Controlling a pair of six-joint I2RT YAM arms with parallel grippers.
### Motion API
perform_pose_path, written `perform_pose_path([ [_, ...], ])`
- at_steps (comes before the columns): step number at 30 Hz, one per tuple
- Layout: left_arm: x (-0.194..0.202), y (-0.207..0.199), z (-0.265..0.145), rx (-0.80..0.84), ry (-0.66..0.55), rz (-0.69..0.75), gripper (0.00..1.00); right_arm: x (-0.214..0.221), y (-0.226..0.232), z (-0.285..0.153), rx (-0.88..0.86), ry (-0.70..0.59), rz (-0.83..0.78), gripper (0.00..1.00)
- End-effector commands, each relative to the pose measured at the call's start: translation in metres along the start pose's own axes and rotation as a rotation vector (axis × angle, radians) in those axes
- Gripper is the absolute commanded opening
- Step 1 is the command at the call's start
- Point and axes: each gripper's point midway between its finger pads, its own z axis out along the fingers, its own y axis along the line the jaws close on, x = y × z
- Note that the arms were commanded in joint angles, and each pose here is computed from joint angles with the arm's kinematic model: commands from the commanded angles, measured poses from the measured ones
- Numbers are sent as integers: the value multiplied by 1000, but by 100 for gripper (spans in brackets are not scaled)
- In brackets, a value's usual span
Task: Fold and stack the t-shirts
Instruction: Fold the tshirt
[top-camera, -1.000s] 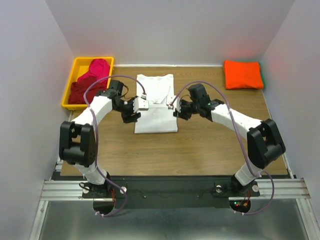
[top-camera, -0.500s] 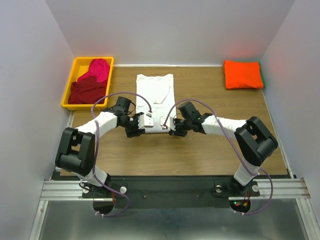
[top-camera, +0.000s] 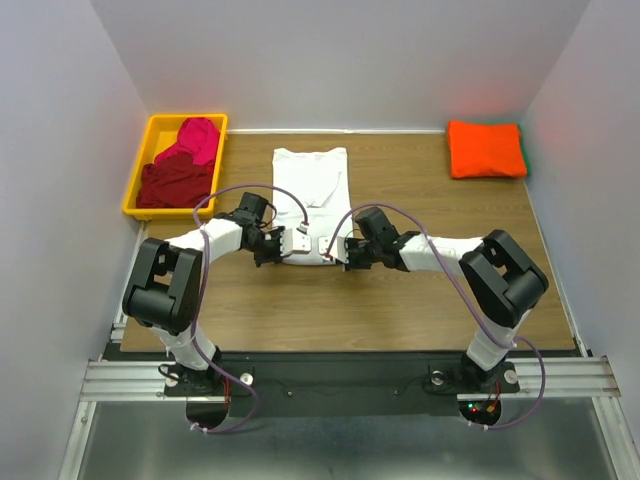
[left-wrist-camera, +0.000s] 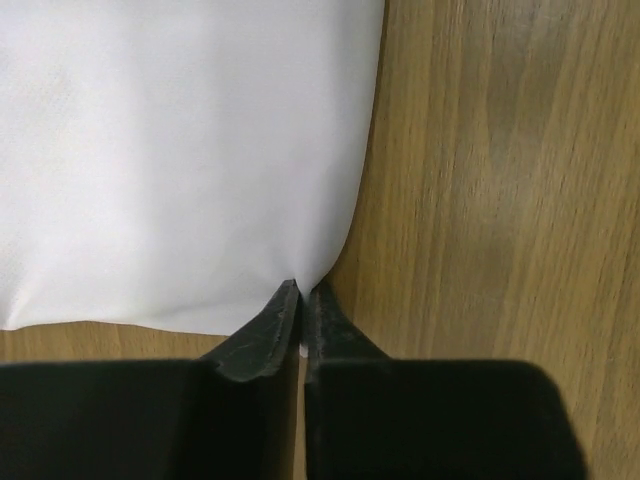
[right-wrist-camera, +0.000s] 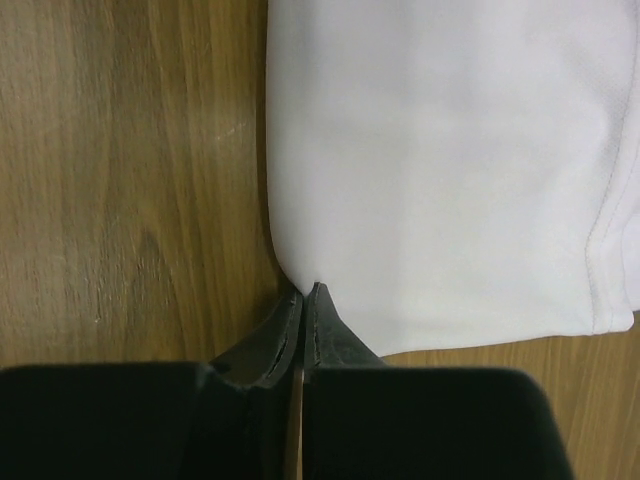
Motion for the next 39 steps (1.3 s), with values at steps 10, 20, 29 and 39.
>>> perform_pose_path([
  [10,-54,-70,10,212,-37,93,0,17,70,-64,-77,76,148,1],
  [20,-104,-80,-54,205,-86,26,0,-34,63,-133,-8,-11,255,1],
  [29,-135,-65,-96,105,-135,25,0,-65,36,-173,90,-48,248,0],
  [39,-137,-129,-121,217,-169,59,0,-91,94,-216,-111,-140,292,1],
])
